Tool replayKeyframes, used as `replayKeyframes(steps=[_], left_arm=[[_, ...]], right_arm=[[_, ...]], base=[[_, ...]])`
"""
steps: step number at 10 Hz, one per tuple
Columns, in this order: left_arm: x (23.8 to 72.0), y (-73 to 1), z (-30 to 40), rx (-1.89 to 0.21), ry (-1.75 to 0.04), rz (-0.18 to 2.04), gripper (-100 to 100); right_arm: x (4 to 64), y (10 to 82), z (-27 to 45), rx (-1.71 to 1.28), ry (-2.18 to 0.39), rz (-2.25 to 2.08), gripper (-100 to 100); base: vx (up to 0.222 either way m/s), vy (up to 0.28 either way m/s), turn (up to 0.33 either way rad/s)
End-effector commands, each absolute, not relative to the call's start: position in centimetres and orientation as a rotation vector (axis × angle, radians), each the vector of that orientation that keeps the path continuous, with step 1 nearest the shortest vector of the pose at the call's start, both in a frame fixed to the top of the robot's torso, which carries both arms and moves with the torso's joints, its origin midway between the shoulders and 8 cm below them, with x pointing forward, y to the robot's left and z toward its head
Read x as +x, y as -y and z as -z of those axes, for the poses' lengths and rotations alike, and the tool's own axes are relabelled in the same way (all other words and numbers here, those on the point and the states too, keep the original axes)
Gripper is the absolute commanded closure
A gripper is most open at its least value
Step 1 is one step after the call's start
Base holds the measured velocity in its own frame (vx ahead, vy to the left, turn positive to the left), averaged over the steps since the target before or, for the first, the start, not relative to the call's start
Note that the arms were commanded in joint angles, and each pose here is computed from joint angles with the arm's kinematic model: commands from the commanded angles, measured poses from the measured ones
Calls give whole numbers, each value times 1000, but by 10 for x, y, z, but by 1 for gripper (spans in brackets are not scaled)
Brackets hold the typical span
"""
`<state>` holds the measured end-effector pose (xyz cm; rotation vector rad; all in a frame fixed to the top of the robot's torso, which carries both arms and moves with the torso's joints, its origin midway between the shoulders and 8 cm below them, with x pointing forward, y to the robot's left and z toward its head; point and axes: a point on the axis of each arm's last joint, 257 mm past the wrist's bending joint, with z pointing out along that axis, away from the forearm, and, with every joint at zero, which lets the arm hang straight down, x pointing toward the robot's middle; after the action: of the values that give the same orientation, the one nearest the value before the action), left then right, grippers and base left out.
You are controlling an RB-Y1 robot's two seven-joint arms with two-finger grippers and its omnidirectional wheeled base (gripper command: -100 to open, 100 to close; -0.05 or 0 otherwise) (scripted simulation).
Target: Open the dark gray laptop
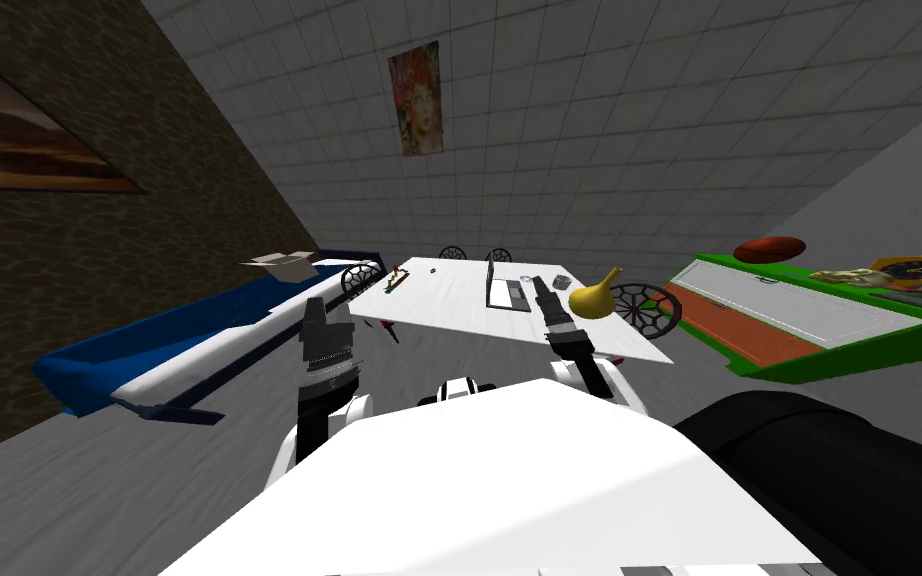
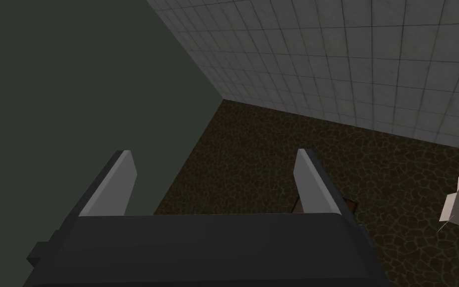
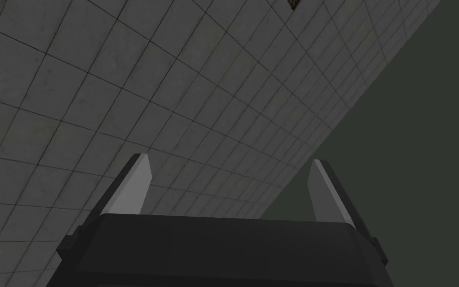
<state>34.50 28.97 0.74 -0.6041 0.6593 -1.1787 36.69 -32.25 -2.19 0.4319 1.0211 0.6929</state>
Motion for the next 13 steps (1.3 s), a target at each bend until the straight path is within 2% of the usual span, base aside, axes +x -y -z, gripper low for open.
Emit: replayKeyframes(steps=[1,13], left_arm=[[345,-290,-7,-604,-659,1179,0],[345,-290,-7,-604,-659,1179,0]], right_arm=[[373,344,48,401,-1126,-489,-100],[360,471,144,207,-1501,376,-100]], base=[[46,84,212],[42,70,160]])
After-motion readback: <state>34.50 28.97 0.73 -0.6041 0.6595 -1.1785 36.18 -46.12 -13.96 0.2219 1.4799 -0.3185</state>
